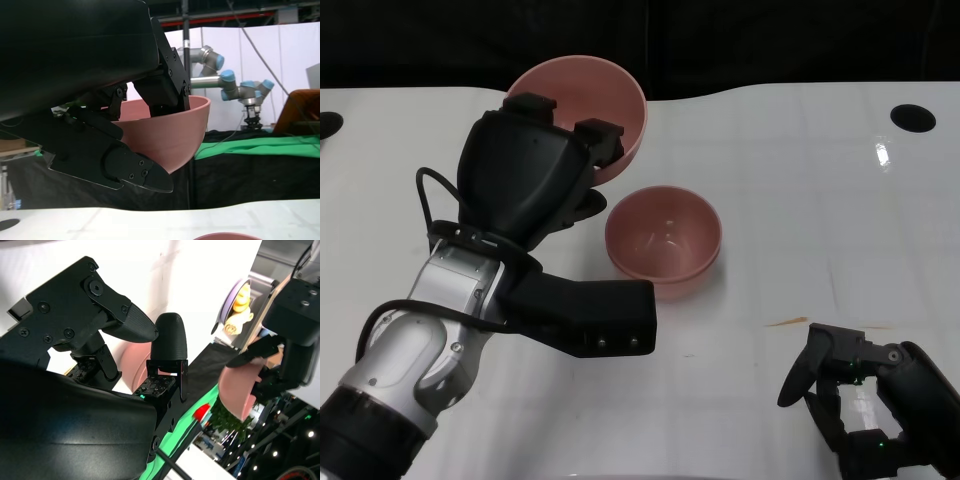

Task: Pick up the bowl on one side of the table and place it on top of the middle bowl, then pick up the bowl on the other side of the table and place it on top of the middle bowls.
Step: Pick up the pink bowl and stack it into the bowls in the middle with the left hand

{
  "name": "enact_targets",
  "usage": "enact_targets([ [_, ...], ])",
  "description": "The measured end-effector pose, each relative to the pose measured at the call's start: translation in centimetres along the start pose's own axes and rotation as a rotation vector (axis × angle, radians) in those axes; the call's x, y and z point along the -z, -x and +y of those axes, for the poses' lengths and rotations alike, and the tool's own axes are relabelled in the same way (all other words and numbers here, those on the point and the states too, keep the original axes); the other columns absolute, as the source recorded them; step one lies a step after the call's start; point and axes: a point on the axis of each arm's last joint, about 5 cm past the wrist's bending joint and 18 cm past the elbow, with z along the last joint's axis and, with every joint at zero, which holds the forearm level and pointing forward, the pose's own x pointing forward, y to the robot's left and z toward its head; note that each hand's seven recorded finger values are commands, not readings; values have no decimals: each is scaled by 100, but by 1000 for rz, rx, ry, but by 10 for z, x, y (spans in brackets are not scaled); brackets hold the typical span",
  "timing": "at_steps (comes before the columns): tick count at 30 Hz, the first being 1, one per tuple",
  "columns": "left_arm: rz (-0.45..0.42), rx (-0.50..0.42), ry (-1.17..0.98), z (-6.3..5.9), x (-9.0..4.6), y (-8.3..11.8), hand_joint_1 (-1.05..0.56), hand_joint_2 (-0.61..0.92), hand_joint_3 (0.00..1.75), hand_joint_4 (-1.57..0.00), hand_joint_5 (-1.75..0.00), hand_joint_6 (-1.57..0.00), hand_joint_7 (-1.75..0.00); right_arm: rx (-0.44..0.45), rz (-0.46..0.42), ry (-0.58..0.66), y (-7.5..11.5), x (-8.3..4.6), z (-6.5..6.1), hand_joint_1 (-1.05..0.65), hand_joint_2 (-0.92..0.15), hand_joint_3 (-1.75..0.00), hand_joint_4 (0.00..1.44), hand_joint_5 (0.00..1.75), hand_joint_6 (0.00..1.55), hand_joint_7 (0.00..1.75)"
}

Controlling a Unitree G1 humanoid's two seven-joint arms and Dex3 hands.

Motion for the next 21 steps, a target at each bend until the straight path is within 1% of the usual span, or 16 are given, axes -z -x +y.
enact_targets([
  [2, -4, 4, 6, -1, -4, -1, -32, 84, 3, -95, -175, -107, -68, -1, 3, -1, 0, 0, 0, -29, -43, -129, 89, 175, 78, 151],
  [4, -4, 17, 14, -2, -8, -2, -30, 82, 2, -96, -175, -107, -61, -1, 3, 0, 0, 0, 0, -28, -43, -129, 89, 175, 78, 151],
  [6, -9, 27, 26, -2, -11, -3, -28, 82, 1, -98, -175, -113, -40, -1, 3, 0, 0, 0, 0, -28, -43, -129, 89, 175, 78, 151],
  [7, -15, 28, 35, -2, -12, -3, -28, 82, 1, -98, -175, -114, -36, -1, 3, 0, 0, 0, 0, -29, -43, -130, 89, 175, 78, 151],
  [11, -49, 29, 96, -2, -18, -4, -29, 84, 2, -96, -175, -117, -30, -2, 2, 0, 0, 0, 0, -29, -42, -130, 90, 175, 78, 152],
  [13, -61, 35, 118, -4, -21, -5, -31, 86, 3, -93, -175, -120, -32, -2, 2, 1, 0, 0, 0, -29, -42, -130, 91, 175, 78, 152],
  [16, -74, 58, 132, -9, -22, -4, -33, 88, 4, -91, -175, -119, -34, -4, 3, 3, 0, 0, 0, -29, -42, -131, 91, 175, 79, 152],
  [19, -84, 82, 149, -15, -25, -3, -33, 91, 5, -93, -175, -115, -35, -4, 3, 3, 0, 0, 1, -27, -42, -131, 90, 175, 78, 152],
  [20, -88, 91, 156, -17, -25, -3, -33, 90, 9, -94, -175, -110, -54, -4, 4, 3, 0, 0, 1, -27, -42, -131, 90, 175, 78, 152],
  [21, -90, 101, 165, -19, -26, -3, -33, 88, 16, -95, -175, -100, -83, -4, 4, 3, 0, 0, 1, -27, -42, -131, 90, 175, 78, 152],
])
